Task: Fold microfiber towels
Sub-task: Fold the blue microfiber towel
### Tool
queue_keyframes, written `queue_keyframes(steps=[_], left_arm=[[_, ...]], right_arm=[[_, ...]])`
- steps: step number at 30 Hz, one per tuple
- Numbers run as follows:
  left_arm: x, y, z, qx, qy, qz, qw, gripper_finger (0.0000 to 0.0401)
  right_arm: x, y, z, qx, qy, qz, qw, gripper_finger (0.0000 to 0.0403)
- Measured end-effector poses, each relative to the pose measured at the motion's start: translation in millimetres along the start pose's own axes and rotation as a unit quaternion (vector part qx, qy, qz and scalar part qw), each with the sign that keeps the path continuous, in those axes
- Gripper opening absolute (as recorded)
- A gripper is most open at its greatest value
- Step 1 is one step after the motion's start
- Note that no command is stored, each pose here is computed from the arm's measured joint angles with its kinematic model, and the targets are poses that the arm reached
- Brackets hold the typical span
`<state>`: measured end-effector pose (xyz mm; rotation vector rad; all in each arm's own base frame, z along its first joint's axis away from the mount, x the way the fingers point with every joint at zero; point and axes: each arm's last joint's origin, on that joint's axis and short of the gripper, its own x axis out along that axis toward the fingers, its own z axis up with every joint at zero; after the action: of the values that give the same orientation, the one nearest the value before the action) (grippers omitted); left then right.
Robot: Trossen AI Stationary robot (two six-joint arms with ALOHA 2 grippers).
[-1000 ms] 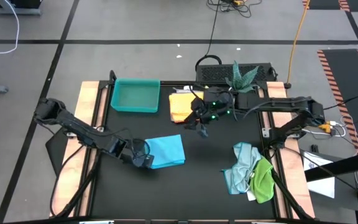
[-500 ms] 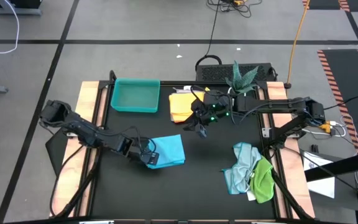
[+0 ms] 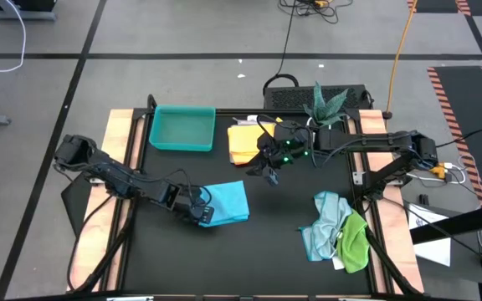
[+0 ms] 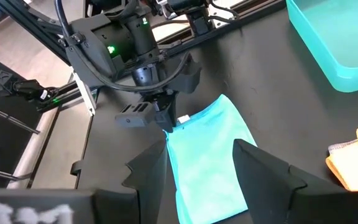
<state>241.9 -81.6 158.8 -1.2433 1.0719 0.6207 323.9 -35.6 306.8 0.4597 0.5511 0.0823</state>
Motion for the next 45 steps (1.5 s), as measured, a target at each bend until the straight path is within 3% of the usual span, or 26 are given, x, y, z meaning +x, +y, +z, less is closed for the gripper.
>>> queue_keyframes(steps=[7, 18, 24, 34, 41, 45], left_arm=[[-0.2, 5.0, 2.0, -0.001, -0.018, 0.026, 1.000, 0.0076], [0.1, 1.7, 3.6, 0.000, -0.029, 0.009, 1.000, 0.0076], [15.2, 2.2, 4.1, -0.001, -0.024, 0.023, 0.999, 0.0076], [26.2, -5.3, 6.7, 0.012, -0.021, -0.010, 1.000, 0.0076], [16.1, -13.5, 2.4, 0.030, -0.018, -0.035, 0.999, 0.0009], [-2.0, -25.6, 0.3, 0.040, -0.037, -0.045, 0.997, 0.0009]], right_arm=[[0.0, 0.0, 0.0, 0.000, 0.000, 0.000, 1.000, 0.0176], [0.0, 0.0, 0.0, 0.000, 0.000, 0.001, 1.000, 0.0176], [0.0, 0.1, 0.1, 0.000, 0.000, 0.000, 1.000, 0.0176], [0.0, 0.1, 0.1, 0.000, 0.000, 0.000, 1.000, 0.0176], [-0.1, -0.1, 0.1, 0.000, 0.000, 0.000, 1.000, 0.0176], [-0.2, -0.1, 0.3, -0.002, 0.000, 0.000, 1.000, 0.0176]])
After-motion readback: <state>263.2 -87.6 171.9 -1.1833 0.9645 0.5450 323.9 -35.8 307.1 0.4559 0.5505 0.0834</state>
